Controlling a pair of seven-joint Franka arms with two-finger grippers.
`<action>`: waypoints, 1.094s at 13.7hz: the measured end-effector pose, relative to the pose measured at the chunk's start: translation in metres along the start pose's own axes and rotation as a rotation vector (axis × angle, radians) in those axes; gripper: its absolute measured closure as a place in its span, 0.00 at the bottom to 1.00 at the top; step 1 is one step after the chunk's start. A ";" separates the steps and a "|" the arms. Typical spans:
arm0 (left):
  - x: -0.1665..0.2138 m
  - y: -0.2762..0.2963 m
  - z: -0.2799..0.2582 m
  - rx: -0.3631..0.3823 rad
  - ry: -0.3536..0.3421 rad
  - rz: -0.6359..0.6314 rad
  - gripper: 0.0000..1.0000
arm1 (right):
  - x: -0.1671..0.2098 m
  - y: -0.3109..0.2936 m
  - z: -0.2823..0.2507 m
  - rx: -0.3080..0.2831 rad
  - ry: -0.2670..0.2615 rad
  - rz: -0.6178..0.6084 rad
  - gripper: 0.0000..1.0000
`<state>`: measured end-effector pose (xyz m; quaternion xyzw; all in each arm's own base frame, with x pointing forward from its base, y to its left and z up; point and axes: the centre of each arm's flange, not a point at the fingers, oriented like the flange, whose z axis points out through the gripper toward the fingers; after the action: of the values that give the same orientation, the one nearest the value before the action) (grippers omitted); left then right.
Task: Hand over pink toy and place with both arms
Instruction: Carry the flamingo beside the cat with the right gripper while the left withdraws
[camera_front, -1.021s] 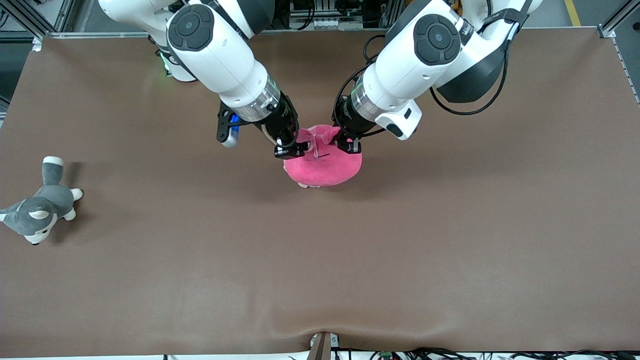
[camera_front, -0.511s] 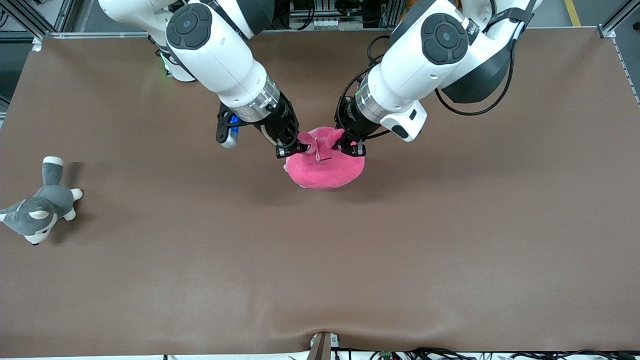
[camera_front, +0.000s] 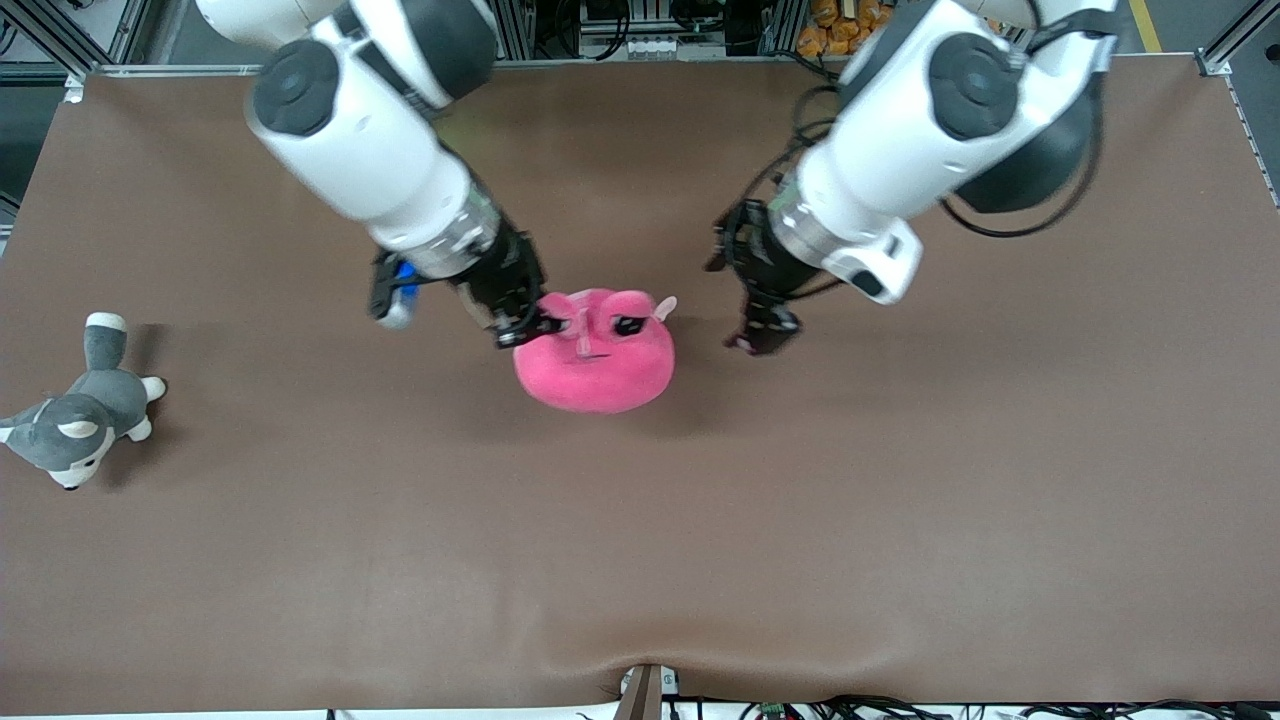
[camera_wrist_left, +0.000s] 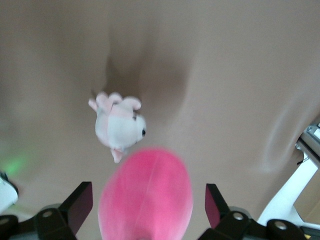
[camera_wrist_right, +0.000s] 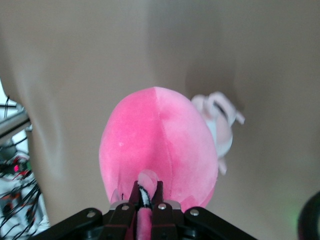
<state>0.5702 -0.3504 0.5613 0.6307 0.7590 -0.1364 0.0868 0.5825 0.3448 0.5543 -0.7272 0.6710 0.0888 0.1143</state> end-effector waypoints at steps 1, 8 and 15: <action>0.019 0.013 -0.009 0.003 0.012 0.036 0.00 | 0.024 -0.007 -0.004 -0.026 0.017 -0.034 0.90; 0.106 0.049 -0.052 0.052 0.063 0.498 0.00 | 0.287 -0.038 0.003 -0.204 0.003 -0.086 0.90; 0.133 0.053 -0.054 0.144 0.167 0.923 0.00 | 0.445 0.007 0.065 -0.323 -0.098 -0.153 0.90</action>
<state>0.5989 -0.2002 0.5667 0.9153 0.3924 -0.0846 0.0334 0.6142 -0.0626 0.3655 -0.7800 0.5843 0.2215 0.0349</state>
